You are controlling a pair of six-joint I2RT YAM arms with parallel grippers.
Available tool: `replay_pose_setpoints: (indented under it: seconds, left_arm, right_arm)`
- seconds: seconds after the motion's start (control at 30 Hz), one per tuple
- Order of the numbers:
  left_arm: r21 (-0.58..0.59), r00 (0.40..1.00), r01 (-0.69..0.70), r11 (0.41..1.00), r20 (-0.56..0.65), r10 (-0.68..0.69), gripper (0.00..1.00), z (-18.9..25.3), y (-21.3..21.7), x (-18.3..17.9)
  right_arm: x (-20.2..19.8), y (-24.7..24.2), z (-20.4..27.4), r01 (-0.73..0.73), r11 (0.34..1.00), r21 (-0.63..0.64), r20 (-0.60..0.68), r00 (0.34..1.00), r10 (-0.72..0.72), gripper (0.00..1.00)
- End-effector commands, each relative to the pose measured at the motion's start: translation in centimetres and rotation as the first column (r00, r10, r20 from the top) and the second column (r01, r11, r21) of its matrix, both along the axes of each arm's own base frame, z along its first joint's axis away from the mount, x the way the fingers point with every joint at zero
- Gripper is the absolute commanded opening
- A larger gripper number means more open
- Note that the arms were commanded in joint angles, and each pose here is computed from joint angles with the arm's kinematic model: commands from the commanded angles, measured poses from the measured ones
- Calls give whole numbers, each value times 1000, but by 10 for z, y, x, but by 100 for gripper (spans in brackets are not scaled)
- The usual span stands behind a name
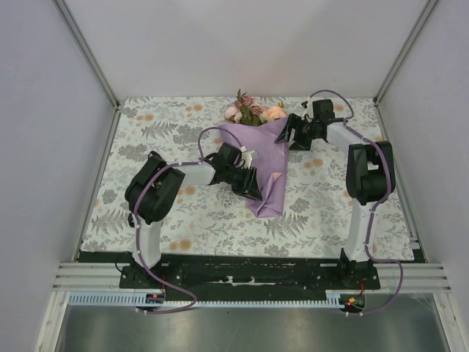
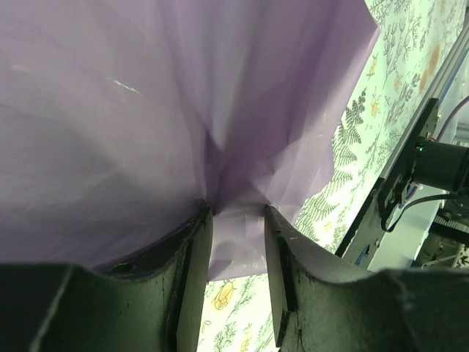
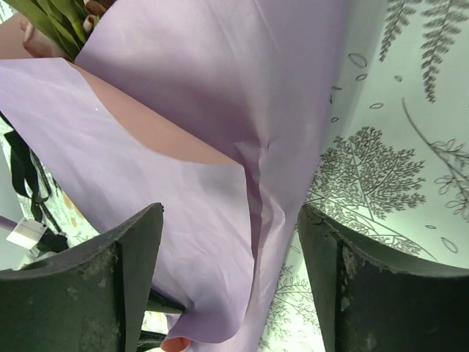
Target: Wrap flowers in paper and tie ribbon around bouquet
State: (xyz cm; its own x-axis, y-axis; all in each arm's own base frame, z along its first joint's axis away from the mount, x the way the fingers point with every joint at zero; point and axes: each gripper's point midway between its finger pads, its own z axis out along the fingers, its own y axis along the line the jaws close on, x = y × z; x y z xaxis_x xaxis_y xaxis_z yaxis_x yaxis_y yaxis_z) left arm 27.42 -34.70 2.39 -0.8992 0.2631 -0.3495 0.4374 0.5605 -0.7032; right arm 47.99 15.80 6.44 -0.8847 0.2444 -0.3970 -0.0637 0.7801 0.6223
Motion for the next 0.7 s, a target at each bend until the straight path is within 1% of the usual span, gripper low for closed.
replay_pose_setpoints:
  seconds: [0.0, 0.1, 0.2, 0.33, 0.37, 0.43, 0.47, 0.5, 0.57, 0.67]
  left_arm:
    - [114, 1000, 27, 993, 13, -29, 44, -30, 13, -5]
    - [112, 999, 31, 993, 16, -33, 43, -29, 12, -4]
    - [109, 999, 37, 993, 19, -39, 44, -29, 12, -5]
    - [115, 999, 48, 992, 13, -50, 44, -28, 15, -9]
    - [118, 999, 50, 992, 16, -52, 43, -27, 16, -10]
    - [121, 998, 55, 991, 21, -58, 43, -24, 18, -12]
    - [124, 998, 54, 991, 22, -57, 43, -23, 20, -14]
    - [124, 998, 56, 991, 21, -59, 43, -22, 21, -16]
    - [116, 998, 53, 992, 24, -56, 43, -14, 24, -21]
    - [91, 998, 56, 994, 10, -57, 43, -4, 29, -36]
  right_arm:
    - [10, -9, 19, 19, 998, -53, 17, 1000, -18, 82]
    - [-1, -8, 14, 1, 999, -38, -19, 1000, -2, 82]
    - [-5, -2, 1, -31, 999, -15, -45, 999, 30, 75]
    - [-9, 6, -23, -59, 997, 42, -116, 991, 64, 67]
    - [-11, 11, -24, -70, 995, 66, -119, 990, 77, 61]
    - [-18, 15, -27, -73, 992, 105, -135, 987, 87, 45]
    - [-20, 17, -27, -76, 990, 119, -135, 987, 92, 32]
    - [-23, 18, -27, -84, 988, 129, -134, 986, 101, 21]
    - [-32, 20, -25, -100, 984, 145, -132, 984, 119, 0]
    - [-51, 23, -18, -142, 974, 178, -130, 977, 166, 0]
